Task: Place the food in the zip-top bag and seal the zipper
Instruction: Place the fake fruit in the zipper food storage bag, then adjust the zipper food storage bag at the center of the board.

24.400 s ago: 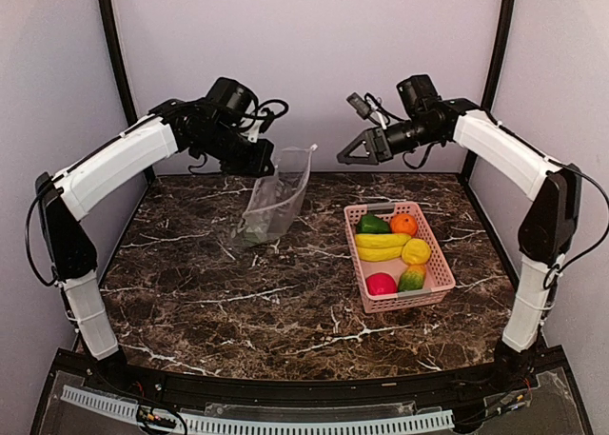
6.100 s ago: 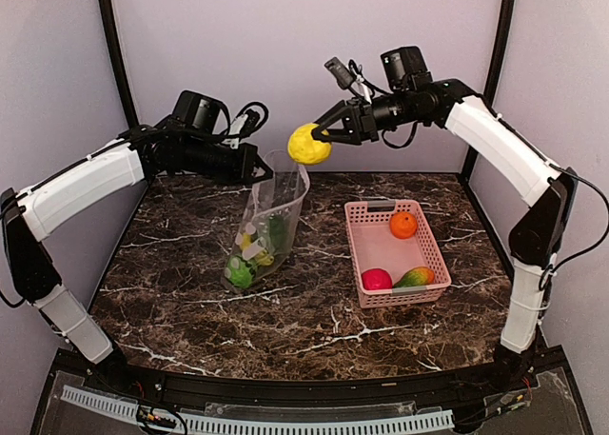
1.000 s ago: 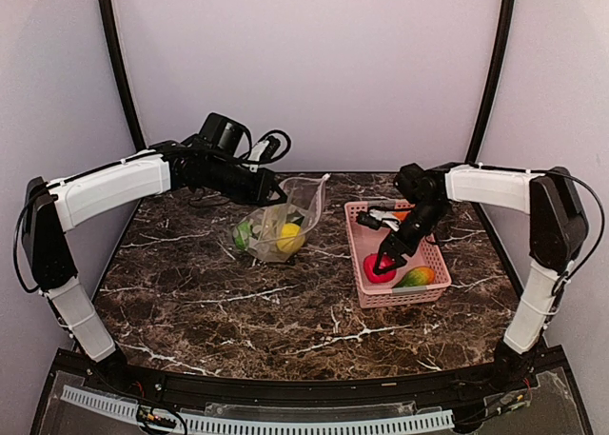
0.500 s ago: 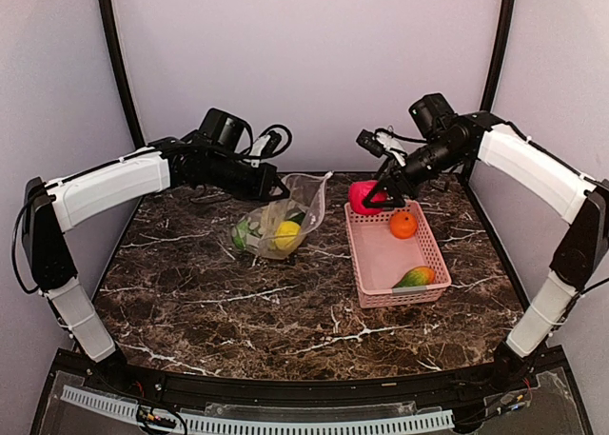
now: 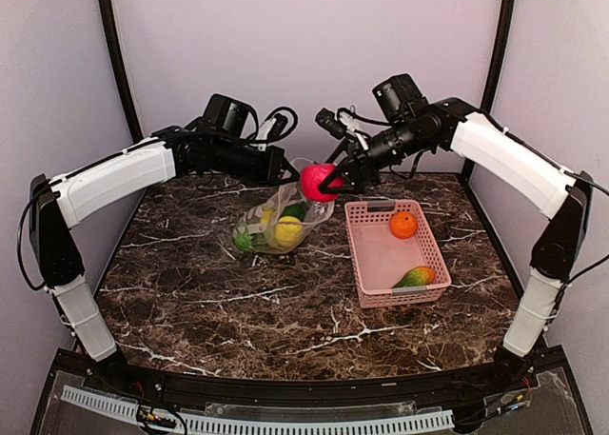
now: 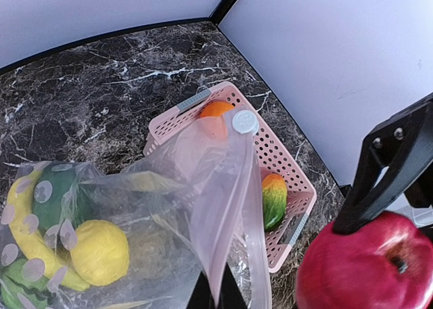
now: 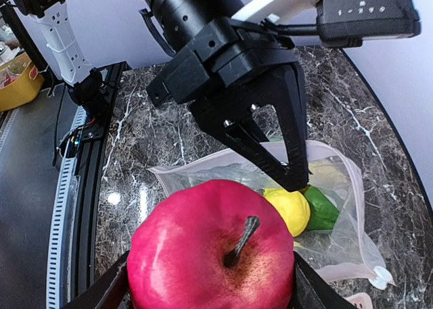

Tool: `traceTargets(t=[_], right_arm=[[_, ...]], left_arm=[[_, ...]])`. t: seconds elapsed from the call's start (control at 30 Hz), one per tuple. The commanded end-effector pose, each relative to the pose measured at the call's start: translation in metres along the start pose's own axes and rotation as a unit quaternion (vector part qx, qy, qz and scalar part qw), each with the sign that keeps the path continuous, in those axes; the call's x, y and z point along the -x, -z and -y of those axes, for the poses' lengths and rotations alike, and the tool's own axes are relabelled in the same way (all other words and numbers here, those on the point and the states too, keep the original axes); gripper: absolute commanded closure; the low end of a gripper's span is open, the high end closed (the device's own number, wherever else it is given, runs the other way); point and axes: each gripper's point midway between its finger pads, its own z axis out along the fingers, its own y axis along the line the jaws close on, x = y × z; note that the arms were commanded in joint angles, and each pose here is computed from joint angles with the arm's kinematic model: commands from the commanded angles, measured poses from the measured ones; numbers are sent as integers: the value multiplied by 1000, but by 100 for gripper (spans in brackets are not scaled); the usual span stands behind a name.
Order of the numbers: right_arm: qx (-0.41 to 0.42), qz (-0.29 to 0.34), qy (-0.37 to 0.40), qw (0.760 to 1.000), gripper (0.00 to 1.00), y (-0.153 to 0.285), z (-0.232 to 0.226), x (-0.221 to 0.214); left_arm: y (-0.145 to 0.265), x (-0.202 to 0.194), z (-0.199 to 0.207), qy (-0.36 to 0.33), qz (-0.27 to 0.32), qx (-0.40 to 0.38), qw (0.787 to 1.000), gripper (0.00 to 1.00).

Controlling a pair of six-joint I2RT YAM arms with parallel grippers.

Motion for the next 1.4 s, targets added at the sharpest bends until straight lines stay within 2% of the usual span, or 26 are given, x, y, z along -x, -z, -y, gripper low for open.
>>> traceTargets(t=[0.0, 0.23, 0.4, 0.57, 0.7, 0.83, 0.87, 0.9, 1.07, 1.2, 1.3, 1.37], right_arm=[[5, -2, 1, 1000, 37, -21, 5, -3], [-21, -30, -4, 999, 37, -46, 22, -24], [-35, -44, 0, 998, 35, -64, 32, -24], [-48, -55, -1, 997, 29, -79, 41, -23], [-38, -59, -12, 997, 21, -83, 41, -23], [-23, -42, -12, 999, 15, -68, 27, -8], [-19, -36, -11, 999, 4, -63, 22, -3], [-16, -29, -8, 999, 2, -58, 18, 3], [-14, -9, 3, 1000, 1, -26, 0, 25], [-58, 4, -13, 998, 1, 5, 13, 27], [-107, 24, -43, 993, 1, 42, 42, 20], [-133, 29, -62, 989, 1, 65, 61, 9]], left_arm=[[7, 9, 13, -4, 8, -14, 1000, 99], [7, 5, 12, -2, 3, -11, 1000, 99], [6, 3, 11, -2, 1, -12, 1000, 99], [7, 2, 11, 0, 2, -11, 1000, 99], [10, 0, 11, -3, 3, -10, 1000, 99], [11, -3, 10, -7, 2, -10, 1000, 99], [10, -4, 10, -7, 1, -13, 1000, 99], [10, -5, 11, -8, 0, -16, 1000, 99], [8, -5, 11, -9, 1, -17, 1000, 99], [14, 2, 26, -8, 13, -51, 999, 99], [40, 26, 54, -17, 65, -99, 993, 99], [57, 38, 59, -35, 99, -91, 990, 99]])
